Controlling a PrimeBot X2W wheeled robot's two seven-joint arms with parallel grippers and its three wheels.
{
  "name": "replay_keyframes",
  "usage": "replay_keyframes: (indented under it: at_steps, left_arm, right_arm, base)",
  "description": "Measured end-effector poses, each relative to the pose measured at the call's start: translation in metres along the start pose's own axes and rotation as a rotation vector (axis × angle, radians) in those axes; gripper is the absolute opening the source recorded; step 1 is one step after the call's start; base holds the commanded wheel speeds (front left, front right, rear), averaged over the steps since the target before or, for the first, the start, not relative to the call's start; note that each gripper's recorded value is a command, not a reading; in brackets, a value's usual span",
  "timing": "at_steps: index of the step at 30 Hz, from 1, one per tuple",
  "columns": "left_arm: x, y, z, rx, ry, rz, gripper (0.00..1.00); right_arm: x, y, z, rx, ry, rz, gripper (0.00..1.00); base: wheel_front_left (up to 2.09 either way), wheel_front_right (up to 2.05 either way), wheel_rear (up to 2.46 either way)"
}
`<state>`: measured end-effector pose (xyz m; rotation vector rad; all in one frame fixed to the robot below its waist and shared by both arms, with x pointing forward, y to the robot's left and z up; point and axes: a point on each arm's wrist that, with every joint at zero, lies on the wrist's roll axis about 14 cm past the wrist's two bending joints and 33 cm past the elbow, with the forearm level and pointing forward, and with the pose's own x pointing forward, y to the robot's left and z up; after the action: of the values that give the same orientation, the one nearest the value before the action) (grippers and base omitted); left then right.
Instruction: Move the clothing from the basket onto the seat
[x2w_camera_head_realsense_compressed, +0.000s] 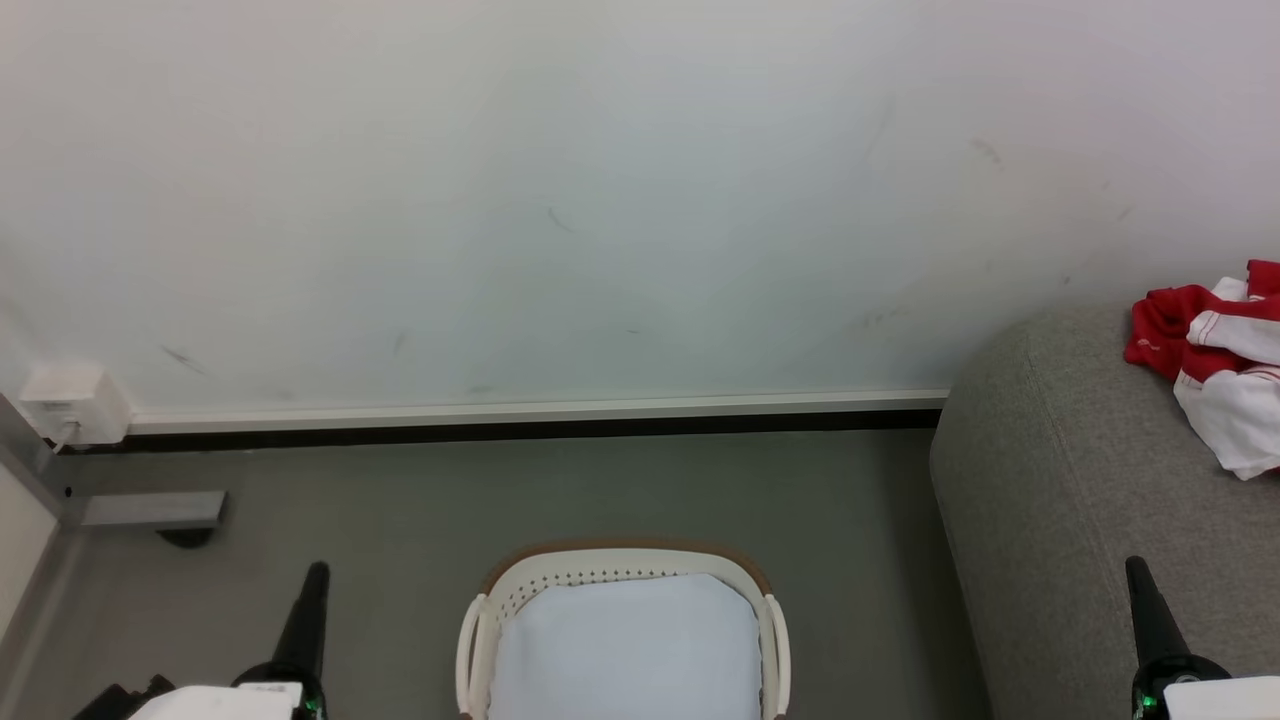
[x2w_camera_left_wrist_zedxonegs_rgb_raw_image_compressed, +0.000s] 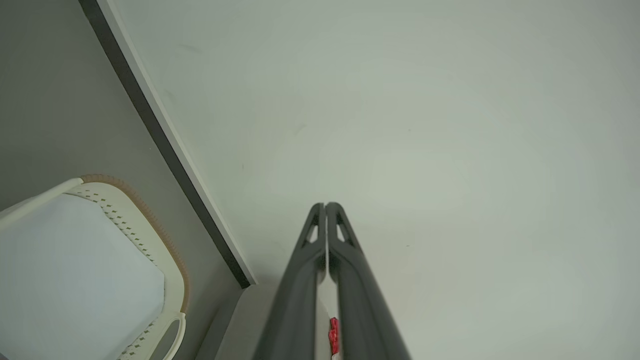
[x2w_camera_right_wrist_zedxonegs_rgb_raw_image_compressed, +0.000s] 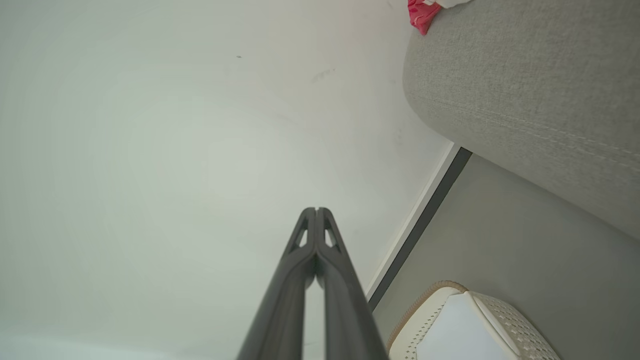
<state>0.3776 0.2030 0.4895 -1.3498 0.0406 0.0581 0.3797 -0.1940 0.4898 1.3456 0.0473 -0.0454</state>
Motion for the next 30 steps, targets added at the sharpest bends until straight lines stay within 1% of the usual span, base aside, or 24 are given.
replay_keyframes:
  at_steps: [30]
  left_arm:
    - [0.009,-0.015,0.0,-0.208,0.012,-0.052,0.0]
  right_arm:
    - [0.006,0.012,0.006,0.215,0.005,0.046,0.0]
  base:
    - [0.0,0.0,0.0]
